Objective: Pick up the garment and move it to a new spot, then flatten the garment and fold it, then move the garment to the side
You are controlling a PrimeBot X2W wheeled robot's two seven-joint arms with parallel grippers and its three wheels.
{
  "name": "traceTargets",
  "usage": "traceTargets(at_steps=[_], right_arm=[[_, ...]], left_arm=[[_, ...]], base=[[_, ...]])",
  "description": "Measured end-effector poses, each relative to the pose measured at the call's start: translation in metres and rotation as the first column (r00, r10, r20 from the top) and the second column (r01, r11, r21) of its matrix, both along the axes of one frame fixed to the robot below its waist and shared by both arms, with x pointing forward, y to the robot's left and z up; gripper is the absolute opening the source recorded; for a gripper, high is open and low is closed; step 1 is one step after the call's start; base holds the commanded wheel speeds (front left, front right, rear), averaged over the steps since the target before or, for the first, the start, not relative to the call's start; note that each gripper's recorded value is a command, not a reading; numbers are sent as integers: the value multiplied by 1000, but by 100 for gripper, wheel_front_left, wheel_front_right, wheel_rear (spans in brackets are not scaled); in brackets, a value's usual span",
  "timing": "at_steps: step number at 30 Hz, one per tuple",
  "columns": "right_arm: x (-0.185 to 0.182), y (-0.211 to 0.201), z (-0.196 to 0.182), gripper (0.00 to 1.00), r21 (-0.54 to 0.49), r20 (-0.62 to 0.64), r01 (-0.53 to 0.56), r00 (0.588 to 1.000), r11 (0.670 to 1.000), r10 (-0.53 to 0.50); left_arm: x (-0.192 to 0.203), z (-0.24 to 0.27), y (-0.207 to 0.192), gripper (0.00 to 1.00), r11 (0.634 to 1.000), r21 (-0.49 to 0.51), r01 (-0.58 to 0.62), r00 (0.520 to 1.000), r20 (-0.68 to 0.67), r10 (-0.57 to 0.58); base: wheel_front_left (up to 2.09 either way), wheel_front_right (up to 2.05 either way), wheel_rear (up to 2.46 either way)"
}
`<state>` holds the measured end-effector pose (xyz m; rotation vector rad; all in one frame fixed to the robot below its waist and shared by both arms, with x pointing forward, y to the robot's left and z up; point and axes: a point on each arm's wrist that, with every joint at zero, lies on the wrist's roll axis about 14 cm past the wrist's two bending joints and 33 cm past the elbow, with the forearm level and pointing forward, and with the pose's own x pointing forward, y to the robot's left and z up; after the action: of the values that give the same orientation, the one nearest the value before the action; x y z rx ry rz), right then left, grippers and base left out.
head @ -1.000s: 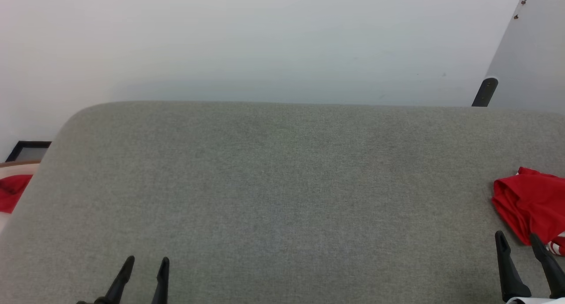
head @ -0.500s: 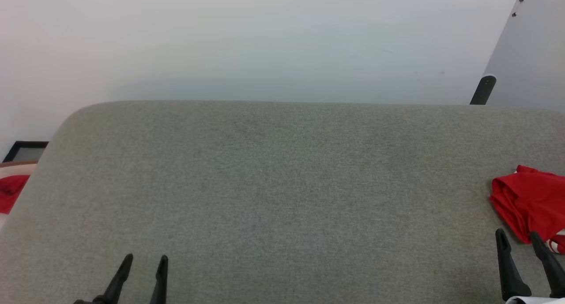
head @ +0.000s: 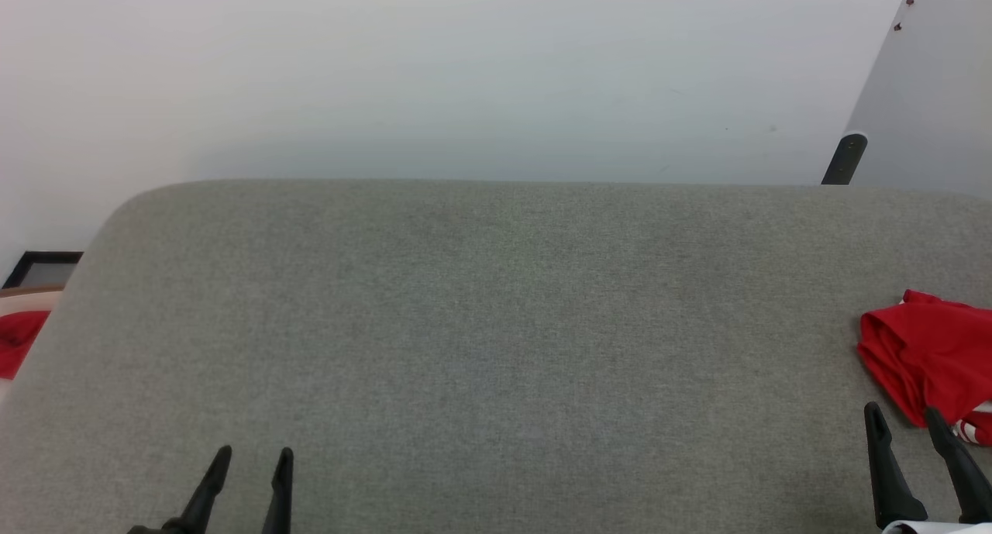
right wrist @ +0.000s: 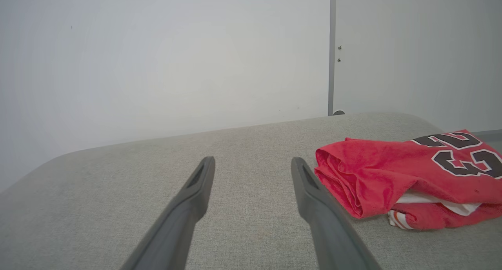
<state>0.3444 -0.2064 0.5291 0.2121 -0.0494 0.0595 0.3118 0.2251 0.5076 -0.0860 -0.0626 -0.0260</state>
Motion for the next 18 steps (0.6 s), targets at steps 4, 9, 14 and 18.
traceTargets(at_steps=[4,9,14,18], right_arm=[[0,0,0,100,2,1,1,1000,1000,-1],[-2,2,-9,0,12,-26,2,1000,1000,-2],[-4,4,-25,0,46,-77,8,997,999,-4],[-4,3,-29,0,115,-94,19,996,993,-8]], left_arm=[[0,0,1,100,1000,1,-9,1000,1,9],[-1,-7,2,0,1000,-8,-21,1000,-20,21],[-6,-26,-4,0,998,-57,-32,996,-79,28],[-4,-29,-1,0,990,-128,-53,994,-102,40]], base=[[0,0,0],[0,0,0],[0,0,0],[0,0,0]])
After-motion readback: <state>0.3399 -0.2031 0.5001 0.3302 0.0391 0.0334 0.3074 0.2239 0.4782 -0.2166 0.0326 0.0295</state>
